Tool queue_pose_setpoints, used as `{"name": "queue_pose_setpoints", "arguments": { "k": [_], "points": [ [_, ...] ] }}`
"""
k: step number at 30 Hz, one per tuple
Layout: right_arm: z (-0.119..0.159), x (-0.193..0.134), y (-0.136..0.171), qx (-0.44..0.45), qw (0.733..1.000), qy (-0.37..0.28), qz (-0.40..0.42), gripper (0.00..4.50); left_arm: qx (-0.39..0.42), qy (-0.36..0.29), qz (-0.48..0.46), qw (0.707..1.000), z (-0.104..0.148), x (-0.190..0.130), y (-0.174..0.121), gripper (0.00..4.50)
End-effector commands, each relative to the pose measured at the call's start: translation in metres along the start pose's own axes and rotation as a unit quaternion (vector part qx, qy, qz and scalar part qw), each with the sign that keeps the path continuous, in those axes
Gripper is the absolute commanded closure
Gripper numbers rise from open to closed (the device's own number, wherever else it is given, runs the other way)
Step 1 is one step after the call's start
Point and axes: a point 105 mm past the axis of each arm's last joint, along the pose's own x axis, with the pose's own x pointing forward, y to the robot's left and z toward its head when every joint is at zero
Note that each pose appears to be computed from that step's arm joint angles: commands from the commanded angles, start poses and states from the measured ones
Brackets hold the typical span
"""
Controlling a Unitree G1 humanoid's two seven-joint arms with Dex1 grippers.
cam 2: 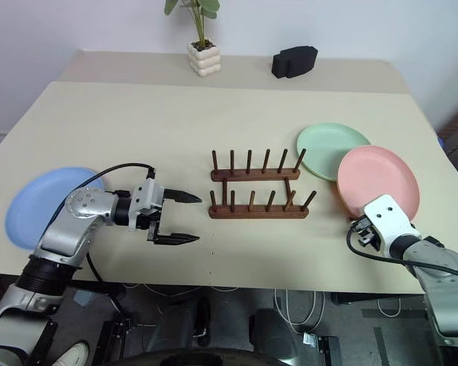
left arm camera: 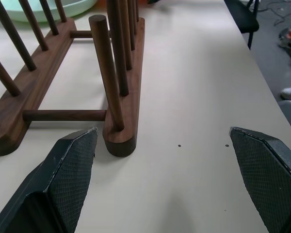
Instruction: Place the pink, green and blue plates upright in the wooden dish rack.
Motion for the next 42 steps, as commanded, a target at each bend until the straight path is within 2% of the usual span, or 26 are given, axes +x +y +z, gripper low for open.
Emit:
{"name": "queue_pose_setpoints", "arguments": {
  "k": [1, 5, 10, 13, 17, 20, 23, 29, 36, 42],
  "points": [
    [0.010, -0.006, -0.009, -0.017, 0.999, -0.015, -0.030, 4.45, 0.010, -0.011, 0.001, 1.000, 0.007, -0.002, -0.001, 0.00],
    [0.018, -0.017, -0.017, -0.043, 0.997, -0.024, -0.057, 4.45, 0.007, -0.012, 0.001, 1.000, 0.006, 0.000, -0.002, 0.00],
    [0.049, -0.038, -0.030, -0.089, 0.990, -0.060, -0.089, 4.45, 0.002, -0.016, 0.018, 1.000, 0.005, 0.000, 0.004, 0.00],
    [0.095, -0.056, -0.045, -0.104, 0.978, -0.140, -0.119, 4.45, -0.002, -0.017, 0.033, 0.999, 0.003, 0.000, 0.009, 0.00],
    [0.153, -0.076, -0.034, -0.055, 0.959, -0.272, -0.064, 4.45, -0.007, -0.018, 0.046, 0.999, 0.002, 0.002, 0.013, 0.00],
    [0.183, -0.086, -0.019, -0.019, 0.939, -0.344, -0.009, 4.45, -0.006, -0.020, 0.054, 0.998, 0.002, 0.003, 0.016, 0.00],
    [0.201, -0.093, -0.009, 0.011, 0.920, -0.389, 0.043, 4.45, -0.004, -0.018, 0.063, 0.998, 0.001, 0.000, 0.019, 0.00],
    [0.213, -0.102, 0.003, 0.073, 0.897, -0.415, 0.130, 4.45, -0.004, -0.012, 0.076, 0.997, -0.003, -0.003, 0.022, 0.00],
    [0.190, -0.085, -0.013, 0.036, 0.932, -0.355, 0.057, 4.45, 0.006, -0.010, 0.075, 0.997, -0.003, 0.008, 0.024, 0.00],
    [0.176, -0.086, -0.010, 0.045, 0.936, -0.342, 0.066, 4.45, 0.002, -0.005, 0.075, 0.997, -0.008, 0.008, 0.027, 0.00]
  ]
}}
